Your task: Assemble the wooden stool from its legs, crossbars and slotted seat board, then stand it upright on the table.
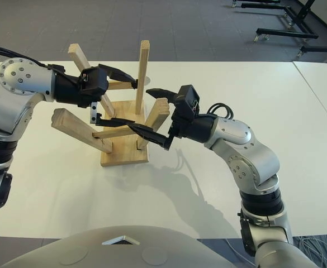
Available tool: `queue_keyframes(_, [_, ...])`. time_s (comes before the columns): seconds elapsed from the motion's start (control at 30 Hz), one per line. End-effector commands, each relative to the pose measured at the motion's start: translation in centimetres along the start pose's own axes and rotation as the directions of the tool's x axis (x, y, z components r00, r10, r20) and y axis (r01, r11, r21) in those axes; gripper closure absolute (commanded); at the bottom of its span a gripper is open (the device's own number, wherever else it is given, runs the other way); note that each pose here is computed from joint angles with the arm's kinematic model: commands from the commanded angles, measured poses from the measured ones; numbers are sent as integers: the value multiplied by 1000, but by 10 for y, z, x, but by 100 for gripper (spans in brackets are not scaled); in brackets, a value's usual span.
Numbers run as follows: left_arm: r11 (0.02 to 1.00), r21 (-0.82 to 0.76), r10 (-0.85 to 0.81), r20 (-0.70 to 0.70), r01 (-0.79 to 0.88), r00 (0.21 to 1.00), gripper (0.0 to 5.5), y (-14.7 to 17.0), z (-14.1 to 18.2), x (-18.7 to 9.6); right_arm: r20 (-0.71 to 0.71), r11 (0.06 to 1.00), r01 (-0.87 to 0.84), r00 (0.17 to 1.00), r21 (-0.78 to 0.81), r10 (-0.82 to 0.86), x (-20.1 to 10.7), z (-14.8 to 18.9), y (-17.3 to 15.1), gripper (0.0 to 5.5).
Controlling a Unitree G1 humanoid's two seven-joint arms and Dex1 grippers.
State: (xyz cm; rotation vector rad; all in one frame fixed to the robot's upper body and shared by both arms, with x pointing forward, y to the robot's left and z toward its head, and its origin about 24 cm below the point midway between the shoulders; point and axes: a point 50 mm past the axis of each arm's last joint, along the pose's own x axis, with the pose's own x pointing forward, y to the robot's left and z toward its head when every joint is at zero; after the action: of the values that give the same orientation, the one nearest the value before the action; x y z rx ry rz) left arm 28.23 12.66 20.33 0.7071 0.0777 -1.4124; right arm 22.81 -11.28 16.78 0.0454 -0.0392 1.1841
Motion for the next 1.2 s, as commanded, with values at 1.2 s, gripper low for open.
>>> queue_keyframes(1.2, [990,-137,-36,-64,27,997,10,-15,-34,8,6,998,-62,998,-9,63,10,3,6,24])
